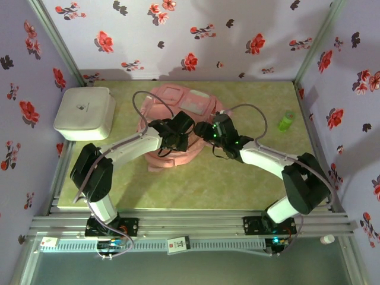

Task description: Pack books, pencil case, and school supplies into a backpack

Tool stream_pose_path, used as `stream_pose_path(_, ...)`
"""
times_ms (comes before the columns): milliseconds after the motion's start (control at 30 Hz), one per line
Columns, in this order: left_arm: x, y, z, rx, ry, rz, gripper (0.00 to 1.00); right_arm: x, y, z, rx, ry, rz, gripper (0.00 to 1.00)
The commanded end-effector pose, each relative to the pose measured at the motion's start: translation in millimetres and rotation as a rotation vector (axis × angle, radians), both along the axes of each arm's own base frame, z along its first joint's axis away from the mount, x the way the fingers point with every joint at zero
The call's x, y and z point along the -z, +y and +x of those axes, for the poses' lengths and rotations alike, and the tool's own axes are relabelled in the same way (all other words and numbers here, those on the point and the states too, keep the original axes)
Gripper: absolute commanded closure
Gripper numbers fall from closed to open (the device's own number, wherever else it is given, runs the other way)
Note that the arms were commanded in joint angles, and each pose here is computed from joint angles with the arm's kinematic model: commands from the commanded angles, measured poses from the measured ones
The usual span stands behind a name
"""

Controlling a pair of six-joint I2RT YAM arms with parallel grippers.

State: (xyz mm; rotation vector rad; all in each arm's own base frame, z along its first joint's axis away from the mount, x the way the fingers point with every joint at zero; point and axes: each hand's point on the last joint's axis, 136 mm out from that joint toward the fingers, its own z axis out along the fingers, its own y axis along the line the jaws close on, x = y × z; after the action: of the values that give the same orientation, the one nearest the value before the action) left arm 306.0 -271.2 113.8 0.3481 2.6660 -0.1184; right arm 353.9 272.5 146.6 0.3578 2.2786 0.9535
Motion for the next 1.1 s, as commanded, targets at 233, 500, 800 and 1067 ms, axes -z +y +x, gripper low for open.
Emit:
stream_pose_path(233,-22,8,6,0.008,-0.059,-0.002,1.0,2,29,16,-0.033,0.063,0.168,0.51)
stream_pose_path(500,-26,16,4,0.029,-0.063,0.005,1.0,10,44,28,-0.063,0.075,0.198,0.67)
stream_pose_path(800,-26,74,15,-0.003,-0.085,0.072,1.0,14,11,36,0.015,0.073,0.083,0.83)
stream_pose_path(1067,-22,94,25,-0.004,-0.076,-0.021,1.0,11,-12,54,0.033,0.041,-0.012,0.88)
